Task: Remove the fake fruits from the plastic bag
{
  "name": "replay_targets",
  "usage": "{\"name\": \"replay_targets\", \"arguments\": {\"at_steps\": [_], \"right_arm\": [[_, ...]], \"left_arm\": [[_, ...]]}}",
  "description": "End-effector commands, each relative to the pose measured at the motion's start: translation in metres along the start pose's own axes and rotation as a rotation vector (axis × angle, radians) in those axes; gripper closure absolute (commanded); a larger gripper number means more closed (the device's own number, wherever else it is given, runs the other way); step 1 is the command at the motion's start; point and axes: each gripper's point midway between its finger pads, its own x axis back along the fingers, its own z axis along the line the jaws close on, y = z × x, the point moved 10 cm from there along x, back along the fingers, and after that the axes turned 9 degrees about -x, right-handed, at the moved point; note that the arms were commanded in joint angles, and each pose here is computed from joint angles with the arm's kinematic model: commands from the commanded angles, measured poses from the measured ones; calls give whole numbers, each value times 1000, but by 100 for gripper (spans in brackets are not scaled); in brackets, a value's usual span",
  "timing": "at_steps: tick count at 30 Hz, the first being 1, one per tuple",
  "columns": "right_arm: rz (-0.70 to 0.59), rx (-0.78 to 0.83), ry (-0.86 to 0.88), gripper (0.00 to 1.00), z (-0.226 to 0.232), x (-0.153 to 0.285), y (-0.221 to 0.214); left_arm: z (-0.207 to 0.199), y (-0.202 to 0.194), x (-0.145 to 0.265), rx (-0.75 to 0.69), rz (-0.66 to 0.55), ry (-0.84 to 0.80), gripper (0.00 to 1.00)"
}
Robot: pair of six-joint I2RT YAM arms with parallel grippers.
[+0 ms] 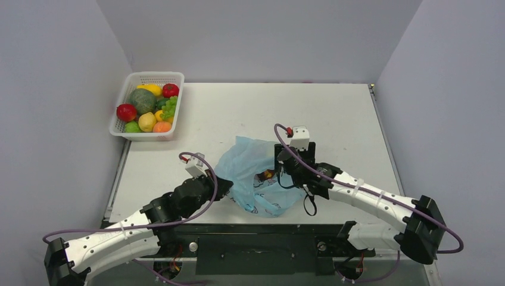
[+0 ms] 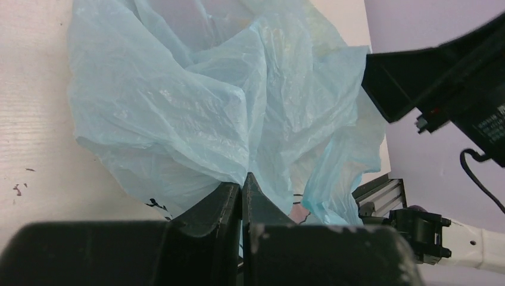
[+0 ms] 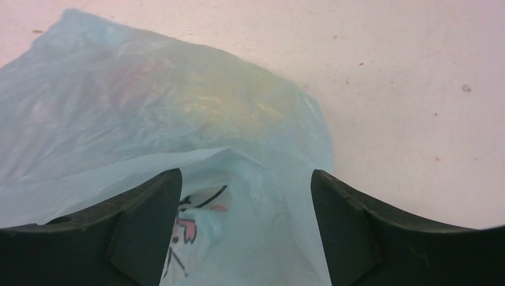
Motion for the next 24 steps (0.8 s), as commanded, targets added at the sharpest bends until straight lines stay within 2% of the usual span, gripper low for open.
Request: {"name": "replay_targets", "arguments": {"at_steps": [1,3,6,9,11,12,13,14,19,21,24], "right_arm": [[-30,129,161,23,8,42,8],[-33,115,219,18,5,60,9],[1,30,180,14,-7,76,8],[65,-212,168,13,-10,82,-5],[149,-337,270,12,-5,87,-20],[172,-404,377,12,3,94,-18],[214,-408,420,12,5,93,-31],[203,-435,478,12,11,95,-29],[233,-323,517,12,25,84,-50],[237,-374,560,14,29,81,-56],[237,-534,625,17,38,78,-60]], "left_arm": [[-14,11,3,61,-28,-64,100],[-18,15,4,51,-29,-69,100],[-21,17,2,35,-20,-67,100],[-25,20,2,24,-16,-71,100],[-26,20,1,22,-12,-70,100],[-26,20,1,20,-7,-69,100],[-27,20,1,21,-7,-69,100],[-27,19,1,21,-3,-72,100],[-25,19,2,21,4,-61,100],[-24,19,3,19,7,-54,100],[-22,18,5,21,9,-45,100]]}}
